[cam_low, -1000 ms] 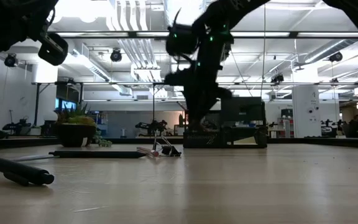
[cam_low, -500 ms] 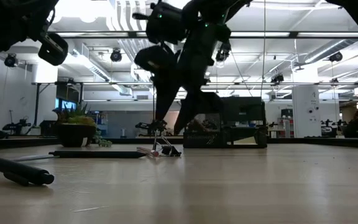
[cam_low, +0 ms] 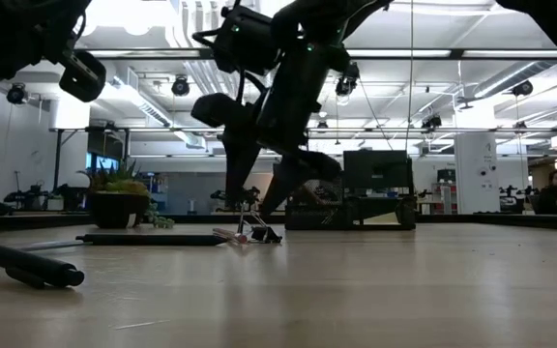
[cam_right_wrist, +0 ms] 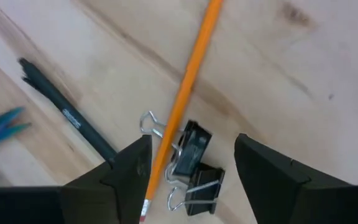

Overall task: Pick and place office supplies into organizer
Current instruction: Put the top black binder clip into the desk organizer

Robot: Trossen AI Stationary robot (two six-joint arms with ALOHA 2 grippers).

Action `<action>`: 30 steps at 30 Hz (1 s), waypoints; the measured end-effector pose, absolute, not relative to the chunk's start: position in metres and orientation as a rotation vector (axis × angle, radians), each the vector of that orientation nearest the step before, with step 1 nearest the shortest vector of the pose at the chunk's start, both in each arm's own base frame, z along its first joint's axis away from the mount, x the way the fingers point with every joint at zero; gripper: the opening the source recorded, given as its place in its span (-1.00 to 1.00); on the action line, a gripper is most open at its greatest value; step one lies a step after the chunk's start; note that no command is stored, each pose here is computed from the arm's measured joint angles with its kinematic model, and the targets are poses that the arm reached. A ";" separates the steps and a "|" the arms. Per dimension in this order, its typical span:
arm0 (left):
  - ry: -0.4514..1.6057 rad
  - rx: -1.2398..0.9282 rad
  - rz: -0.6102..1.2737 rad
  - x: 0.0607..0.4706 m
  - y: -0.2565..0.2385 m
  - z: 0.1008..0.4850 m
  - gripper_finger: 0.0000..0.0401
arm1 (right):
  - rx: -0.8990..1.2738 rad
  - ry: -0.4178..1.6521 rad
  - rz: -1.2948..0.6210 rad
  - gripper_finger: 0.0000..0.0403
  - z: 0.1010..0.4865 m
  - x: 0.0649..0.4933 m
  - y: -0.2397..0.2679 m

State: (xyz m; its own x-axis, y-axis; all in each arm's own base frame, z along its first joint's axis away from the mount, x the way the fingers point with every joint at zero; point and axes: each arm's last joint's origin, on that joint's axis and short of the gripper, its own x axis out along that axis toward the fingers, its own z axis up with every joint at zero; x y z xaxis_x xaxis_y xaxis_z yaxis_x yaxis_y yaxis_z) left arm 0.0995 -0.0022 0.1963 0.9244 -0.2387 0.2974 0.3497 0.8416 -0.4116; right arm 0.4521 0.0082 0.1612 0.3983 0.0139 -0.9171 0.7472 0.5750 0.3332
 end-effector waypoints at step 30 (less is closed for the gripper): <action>-0.241 -0.478 -0.314 0.099 -0.002 0.196 -1.00 | 0.632 0.955 -0.732 -0.96 0.211 0.438 0.005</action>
State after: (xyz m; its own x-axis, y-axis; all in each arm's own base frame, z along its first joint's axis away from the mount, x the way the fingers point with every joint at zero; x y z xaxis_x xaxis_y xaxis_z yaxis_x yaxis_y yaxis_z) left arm 0.0994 -0.0022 0.1964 0.9242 -0.2387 0.2981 0.3500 0.8417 -0.4112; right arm 0.4376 0.0045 0.2108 0.3807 -0.2686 -0.8848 0.7848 0.5999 0.1555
